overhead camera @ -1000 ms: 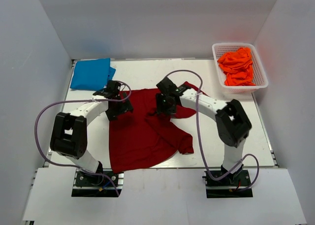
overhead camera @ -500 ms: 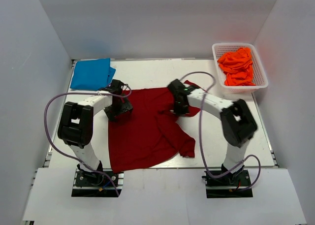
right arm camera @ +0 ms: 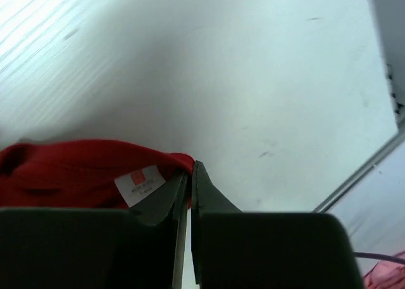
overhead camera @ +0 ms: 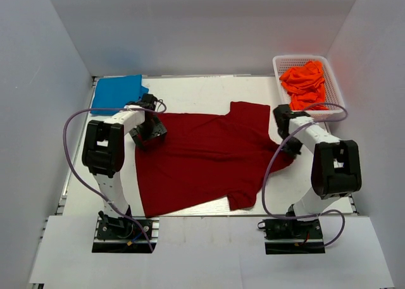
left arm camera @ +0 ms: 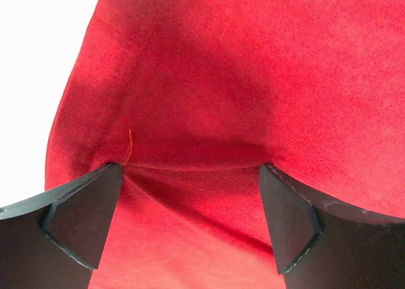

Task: Fold and stack the t-shirts
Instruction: Flatten out the tshirt

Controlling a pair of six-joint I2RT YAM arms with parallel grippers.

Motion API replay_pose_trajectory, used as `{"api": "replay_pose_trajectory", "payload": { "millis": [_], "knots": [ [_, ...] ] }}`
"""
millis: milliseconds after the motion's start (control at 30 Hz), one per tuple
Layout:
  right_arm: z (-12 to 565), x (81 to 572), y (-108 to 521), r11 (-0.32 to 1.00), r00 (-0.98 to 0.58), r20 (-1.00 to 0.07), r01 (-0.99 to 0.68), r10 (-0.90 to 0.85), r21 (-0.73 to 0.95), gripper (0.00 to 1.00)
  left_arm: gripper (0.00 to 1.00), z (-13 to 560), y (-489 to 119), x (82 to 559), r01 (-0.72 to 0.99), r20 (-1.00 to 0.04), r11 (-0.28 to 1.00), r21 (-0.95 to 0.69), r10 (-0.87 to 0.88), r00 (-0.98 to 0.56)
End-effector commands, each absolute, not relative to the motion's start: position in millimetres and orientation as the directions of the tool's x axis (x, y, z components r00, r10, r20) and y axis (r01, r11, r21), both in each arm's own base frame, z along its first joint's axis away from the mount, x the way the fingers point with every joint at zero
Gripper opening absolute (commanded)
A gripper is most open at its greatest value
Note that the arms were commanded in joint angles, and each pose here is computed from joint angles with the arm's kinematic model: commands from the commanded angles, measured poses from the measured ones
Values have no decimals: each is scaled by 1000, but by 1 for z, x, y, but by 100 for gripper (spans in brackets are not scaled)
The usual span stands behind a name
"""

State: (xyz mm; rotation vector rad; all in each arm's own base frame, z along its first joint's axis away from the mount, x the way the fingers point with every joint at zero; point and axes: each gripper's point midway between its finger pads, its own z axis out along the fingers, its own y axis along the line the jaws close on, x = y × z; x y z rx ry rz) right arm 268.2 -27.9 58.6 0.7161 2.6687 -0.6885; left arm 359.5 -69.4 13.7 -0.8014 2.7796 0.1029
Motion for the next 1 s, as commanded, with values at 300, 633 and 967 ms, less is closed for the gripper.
{"api": "replay_pose_trajectory", "payload": {
  "millis": [300,633,967],
  "knots": [
    [120,269,-72,739,-782,-418,600,462,-306,90,99,38,-70,387,-426,-356,904,-41,-412,-839],
    [148,344,74,965,-821,-542,40,180,259,90,99,99,-72,400,-379,-449,912,-160,-409,-794],
    [155,471,96,988,-727,-669,106,152,109,90,99,110,-34,472,-525,-567,846,-95,-479,-670]
  ]
}}
